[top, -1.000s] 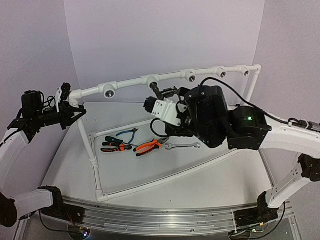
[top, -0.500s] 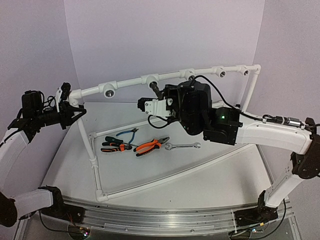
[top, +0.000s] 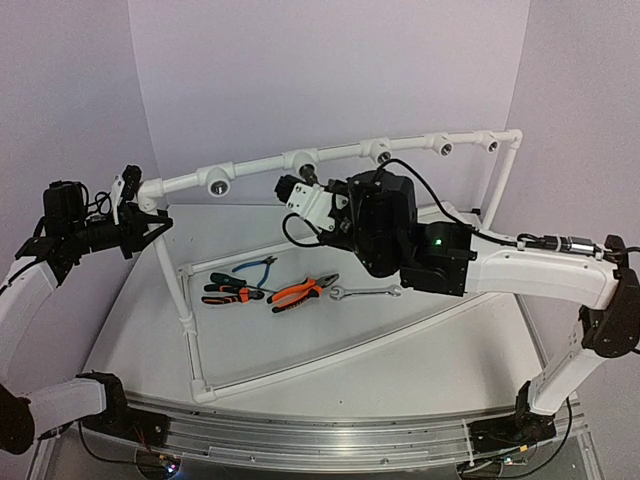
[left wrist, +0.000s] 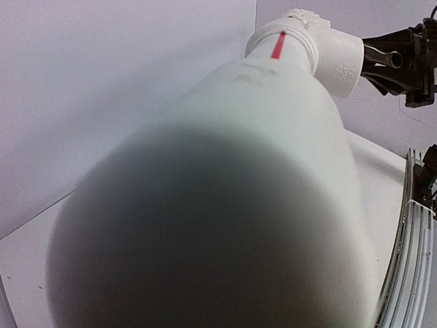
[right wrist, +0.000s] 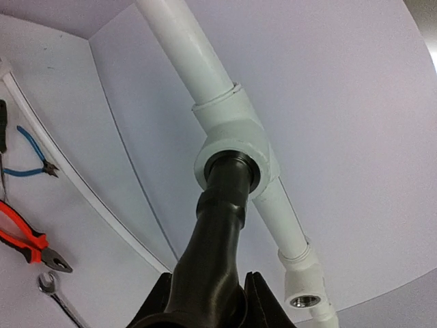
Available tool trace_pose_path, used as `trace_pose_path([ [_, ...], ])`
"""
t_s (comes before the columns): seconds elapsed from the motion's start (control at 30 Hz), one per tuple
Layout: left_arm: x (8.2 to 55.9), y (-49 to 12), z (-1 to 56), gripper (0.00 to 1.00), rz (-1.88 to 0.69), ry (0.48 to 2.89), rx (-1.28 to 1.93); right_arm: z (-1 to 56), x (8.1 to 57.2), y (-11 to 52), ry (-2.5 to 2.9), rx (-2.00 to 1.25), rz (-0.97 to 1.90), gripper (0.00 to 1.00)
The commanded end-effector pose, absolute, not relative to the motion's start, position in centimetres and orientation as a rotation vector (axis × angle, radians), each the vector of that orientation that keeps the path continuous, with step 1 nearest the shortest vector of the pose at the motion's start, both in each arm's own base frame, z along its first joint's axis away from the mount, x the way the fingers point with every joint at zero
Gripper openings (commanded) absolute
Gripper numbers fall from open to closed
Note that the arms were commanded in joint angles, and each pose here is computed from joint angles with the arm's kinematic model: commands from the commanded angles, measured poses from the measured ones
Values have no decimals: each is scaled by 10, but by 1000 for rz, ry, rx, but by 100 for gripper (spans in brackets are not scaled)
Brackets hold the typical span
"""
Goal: Install the water faucets
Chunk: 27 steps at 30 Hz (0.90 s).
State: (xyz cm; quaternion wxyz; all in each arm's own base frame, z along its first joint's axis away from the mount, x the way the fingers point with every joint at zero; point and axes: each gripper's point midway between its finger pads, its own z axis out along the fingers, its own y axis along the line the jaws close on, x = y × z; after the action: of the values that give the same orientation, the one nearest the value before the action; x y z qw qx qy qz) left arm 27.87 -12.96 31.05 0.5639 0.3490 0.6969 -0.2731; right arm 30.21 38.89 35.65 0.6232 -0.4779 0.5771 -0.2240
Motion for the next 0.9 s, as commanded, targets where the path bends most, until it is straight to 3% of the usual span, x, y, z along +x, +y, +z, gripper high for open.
trace_pose_path([
  [0.0,261,-153,297,0,-780,1636,924,331,298,392,1631,-692,-32,3],
  [0.17,261,-153,295,0,-789,1634,926,313,291,420,1833,-301,558,1],
  [0.47,260,-154,294,0,-790,1616,938,325,305,431,1755,460,1338,0],
  [0.7,258,-154,292,0,-789,1611,941,341,305,431,1566,741,1707,0],
  [0.77,258,-155,292,0,-789,1610,941,351,304,432,1548,723,1729,7],
  [0.87,258,-155,292,0,-791,1611,940,362,301,430,1537,692,1739,38],
])
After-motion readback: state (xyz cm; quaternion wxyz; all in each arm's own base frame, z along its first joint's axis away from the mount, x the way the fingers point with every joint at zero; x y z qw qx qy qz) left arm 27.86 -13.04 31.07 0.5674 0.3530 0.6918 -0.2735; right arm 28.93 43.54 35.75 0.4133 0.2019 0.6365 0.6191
